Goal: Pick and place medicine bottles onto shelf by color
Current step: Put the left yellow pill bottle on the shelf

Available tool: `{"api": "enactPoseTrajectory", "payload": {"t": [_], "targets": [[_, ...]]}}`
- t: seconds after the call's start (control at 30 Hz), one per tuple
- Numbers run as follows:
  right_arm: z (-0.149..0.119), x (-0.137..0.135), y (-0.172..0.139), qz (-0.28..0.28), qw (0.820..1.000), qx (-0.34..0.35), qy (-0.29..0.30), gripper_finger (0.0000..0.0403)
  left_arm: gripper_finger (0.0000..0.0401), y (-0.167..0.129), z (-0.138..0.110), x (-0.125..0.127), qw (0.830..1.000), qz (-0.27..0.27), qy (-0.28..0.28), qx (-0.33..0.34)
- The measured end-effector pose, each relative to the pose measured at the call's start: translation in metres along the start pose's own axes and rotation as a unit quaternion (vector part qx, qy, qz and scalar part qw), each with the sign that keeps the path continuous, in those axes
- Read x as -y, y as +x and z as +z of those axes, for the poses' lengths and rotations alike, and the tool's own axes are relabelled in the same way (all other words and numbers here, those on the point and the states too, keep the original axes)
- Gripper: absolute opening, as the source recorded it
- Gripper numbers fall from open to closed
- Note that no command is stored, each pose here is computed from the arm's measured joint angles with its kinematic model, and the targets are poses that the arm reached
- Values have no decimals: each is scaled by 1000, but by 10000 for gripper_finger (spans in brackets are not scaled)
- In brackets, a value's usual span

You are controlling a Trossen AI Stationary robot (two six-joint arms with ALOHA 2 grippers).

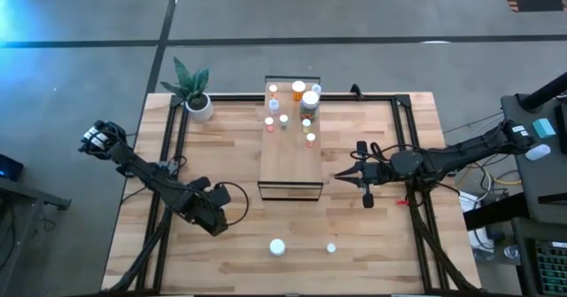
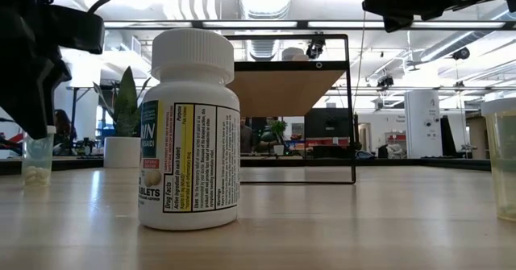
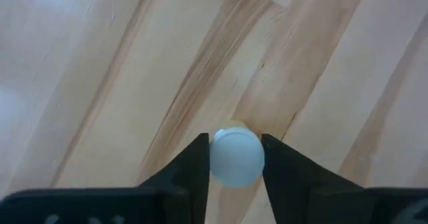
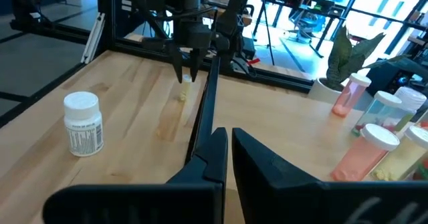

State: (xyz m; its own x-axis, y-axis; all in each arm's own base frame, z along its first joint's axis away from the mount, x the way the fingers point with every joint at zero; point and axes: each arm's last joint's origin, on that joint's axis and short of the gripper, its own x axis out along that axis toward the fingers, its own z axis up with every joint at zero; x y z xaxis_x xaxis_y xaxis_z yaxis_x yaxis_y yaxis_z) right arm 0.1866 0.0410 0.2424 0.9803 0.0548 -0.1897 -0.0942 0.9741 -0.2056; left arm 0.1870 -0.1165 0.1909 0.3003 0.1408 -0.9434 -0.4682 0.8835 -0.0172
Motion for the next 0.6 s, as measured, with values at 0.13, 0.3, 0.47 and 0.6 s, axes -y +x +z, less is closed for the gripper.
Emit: {"api": "enactPoseTrajectory", "payload": {"t": [0.13, 0.3, 0.47, 0.6], "targets": [[0, 0, 0, 0, 1000, -2, 0, 13, 90, -3, 1, 0, 1000, -3, -1, 1], [0, 0, 0, 0, 1000, -2, -1, 13, 98, -23, 16, -6, 1000, -10, 12, 9], [0, 0, 0, 0, 1000, -2, 0, 13, 98, -66, 48, -27, 998, -19, 35, 41], [0, 0, 0, 0, 1000, -1, 3, 13, 99, -101, 90, -52, 994, -17, 60, 91]]}}
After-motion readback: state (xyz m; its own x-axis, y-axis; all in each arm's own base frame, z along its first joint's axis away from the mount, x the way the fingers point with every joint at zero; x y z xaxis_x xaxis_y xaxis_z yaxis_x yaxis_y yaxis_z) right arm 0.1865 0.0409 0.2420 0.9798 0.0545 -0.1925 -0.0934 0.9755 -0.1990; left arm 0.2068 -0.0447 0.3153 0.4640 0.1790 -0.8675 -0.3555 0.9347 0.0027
